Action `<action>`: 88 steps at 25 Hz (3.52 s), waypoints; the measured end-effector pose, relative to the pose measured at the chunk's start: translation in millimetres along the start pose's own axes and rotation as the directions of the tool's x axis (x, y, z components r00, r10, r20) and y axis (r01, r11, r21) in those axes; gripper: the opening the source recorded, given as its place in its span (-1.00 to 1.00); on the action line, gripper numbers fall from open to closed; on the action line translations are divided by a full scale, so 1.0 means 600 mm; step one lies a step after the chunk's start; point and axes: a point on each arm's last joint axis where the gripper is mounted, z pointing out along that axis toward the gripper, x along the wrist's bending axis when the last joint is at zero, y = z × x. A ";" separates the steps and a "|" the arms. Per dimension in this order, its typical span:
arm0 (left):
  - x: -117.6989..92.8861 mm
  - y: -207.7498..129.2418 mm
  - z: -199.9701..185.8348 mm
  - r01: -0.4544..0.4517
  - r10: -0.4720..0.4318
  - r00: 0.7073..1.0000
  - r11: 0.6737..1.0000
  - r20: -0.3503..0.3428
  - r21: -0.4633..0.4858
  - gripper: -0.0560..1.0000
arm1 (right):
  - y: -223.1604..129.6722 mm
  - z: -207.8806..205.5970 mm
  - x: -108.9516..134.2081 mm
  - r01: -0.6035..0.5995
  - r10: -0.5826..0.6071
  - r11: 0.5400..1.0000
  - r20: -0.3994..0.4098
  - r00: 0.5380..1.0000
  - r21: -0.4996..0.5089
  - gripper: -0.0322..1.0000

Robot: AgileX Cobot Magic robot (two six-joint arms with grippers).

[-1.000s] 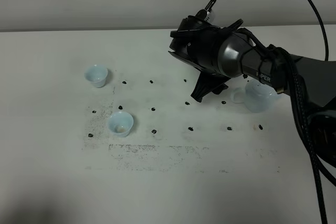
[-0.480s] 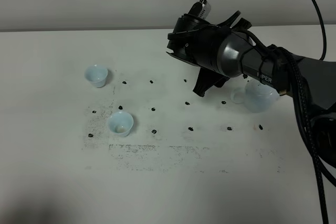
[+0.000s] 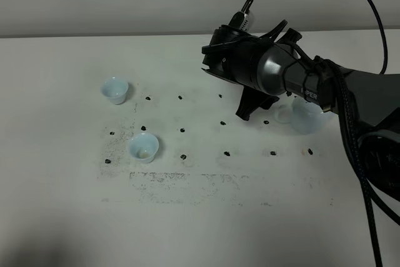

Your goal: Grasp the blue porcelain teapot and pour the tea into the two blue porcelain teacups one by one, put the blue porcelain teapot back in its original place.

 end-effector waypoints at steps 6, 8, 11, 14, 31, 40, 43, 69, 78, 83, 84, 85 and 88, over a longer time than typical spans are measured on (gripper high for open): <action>0.000 0.000 0.000 0.000 0.000 1.000 1.000 0.000 0.000 0.34 | -0.001 0.002 0.004 -0.016 0.016 1.000 -0.036 0.999 0.009 0.03; 0.000 0.000 0.000 0.000 0.000 1.000 1.000 0.000 0.000 0.34 | -0.002 0.002 0.006 -0.021 0.022 1.000 -0.050 0.998 0.012 0.03; 0.000 0.000 0.000 0.000 0.000 1.000 1.000 0.000 0.000 0.34 | -0.002 0.002 0.009 -0.028 0.029 0.999 -0.072 0.997 0.016 0.03; 0.000 0.000 0.000 0.000 0.000 1.000 1.000 0.000 0.000 0.34 | -0.003 0.001 0.012 -0.034 0.035 0.999 -0.093 0.995 0.021 0.03; 0.000 0.000 0.000 0.000 0.000 1.000 1.000 0.000 0.000 0.34 | -0.006 -0.017 0.002 -0.050 0.050 0.999 -0.122 0.991 0.003 0.03; 0.000 0.000 0.000 0.000 0.000 1.000 1.000 0.000 0.000 0.34 | -0.027 -0.030 -0.005 -0.044 0.039 0.998 -0.126 0.991 -0.035 0.03; 0.000 0.000 0.000 0.000 0.000 1.000 1.000 0.000 0.000 0.34 | -0.032 -0.024 0.006 -0.042 0.024 0.992 -0.151 0.988 -0.116 0.03; 0.000 0.000 0.000 -0.001 0.001 1.000 1.000 -0.002 0.000 0.34 | -0.074 0.022 0.001 -0.100 0.099 0.995 -0.099 0.990 -0.004 0.03; 0.000 0.000 0.000 -0.001 0.001 1.000 1.000 -0.002 0.000 0.34 | -0.076 0.008 0.020 -0.110 0.113 0.993 -0.127 0.985 0.032 0.03; 0.000 0.000 0.000 0.000 0.000 1.000 1.000 -0.002 0.000 0.34 | -0.077 0.003 0.030 -0.126 0.133 0.991 -0.161 0.978 0.053 0.03; 0.000 0.000 0.000 0.000 0.000 1.000 1.000 -0.002 0.000 0.34 | -0.078 0.003 0.031 -0.129 0.137 0.990 -0.164 0.977 0.060 0.03; 0.000 0.000 0.000 0.000 0.000 1.000 1.000 -0.002 0.000 0.34 | -0.079 0.003 0.031 -0.130 0.139 0.989 -0.164 0.977 0.066 0.03; 0.000 0.000 0.000 0.000 0.000 1.000 1.000 -0.002 0.000 0.34 | -0.086 -0.008 0.024 -0.149 0.159 0.986 -0.167 0.973 0.071 0.03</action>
